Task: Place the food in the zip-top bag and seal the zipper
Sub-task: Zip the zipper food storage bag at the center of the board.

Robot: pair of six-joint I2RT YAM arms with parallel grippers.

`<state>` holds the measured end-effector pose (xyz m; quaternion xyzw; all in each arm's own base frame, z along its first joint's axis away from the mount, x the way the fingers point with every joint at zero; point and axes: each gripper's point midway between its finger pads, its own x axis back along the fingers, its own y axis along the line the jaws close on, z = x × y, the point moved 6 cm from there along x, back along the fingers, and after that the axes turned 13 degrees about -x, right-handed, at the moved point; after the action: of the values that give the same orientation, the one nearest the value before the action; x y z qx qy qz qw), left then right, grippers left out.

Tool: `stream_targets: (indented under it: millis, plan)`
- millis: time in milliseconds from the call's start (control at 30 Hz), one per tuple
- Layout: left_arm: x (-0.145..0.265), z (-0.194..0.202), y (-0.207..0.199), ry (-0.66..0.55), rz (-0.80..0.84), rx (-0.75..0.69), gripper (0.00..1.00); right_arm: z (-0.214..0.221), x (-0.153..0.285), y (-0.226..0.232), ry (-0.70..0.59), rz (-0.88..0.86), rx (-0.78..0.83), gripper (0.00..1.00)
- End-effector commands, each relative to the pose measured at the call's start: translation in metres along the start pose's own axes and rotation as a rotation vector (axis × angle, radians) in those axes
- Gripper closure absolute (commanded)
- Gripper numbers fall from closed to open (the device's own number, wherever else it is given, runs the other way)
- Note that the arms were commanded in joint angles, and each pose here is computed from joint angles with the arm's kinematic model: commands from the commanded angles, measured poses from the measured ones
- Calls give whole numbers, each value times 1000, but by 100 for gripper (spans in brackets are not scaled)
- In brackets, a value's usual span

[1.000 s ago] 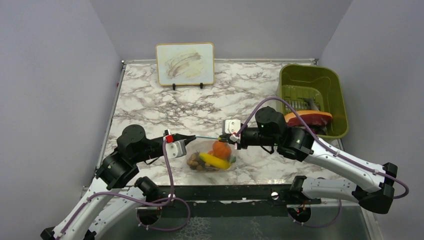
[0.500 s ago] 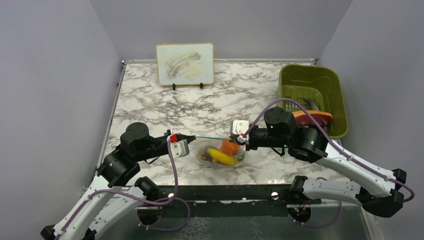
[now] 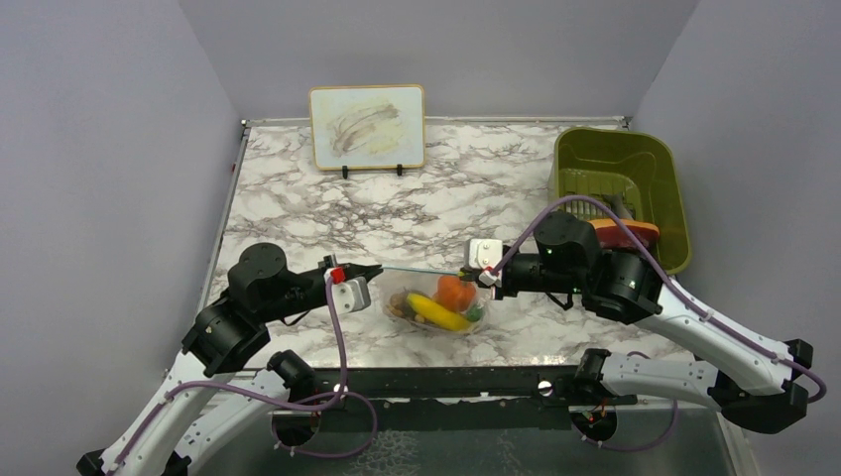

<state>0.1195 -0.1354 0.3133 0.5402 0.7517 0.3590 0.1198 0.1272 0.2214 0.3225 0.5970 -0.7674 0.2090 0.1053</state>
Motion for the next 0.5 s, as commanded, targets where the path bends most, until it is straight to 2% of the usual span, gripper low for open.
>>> stream_targets:
  millis: [0, 467]
  plan:
    - [12, 2, 14, 86, -82, -8, 100, 11, 30, -3, 107, 65, -1, 99]
    - [23, 1, 27, 141, -159, -68, 100, 20, 75, -4, 169, 170, -4, 99]
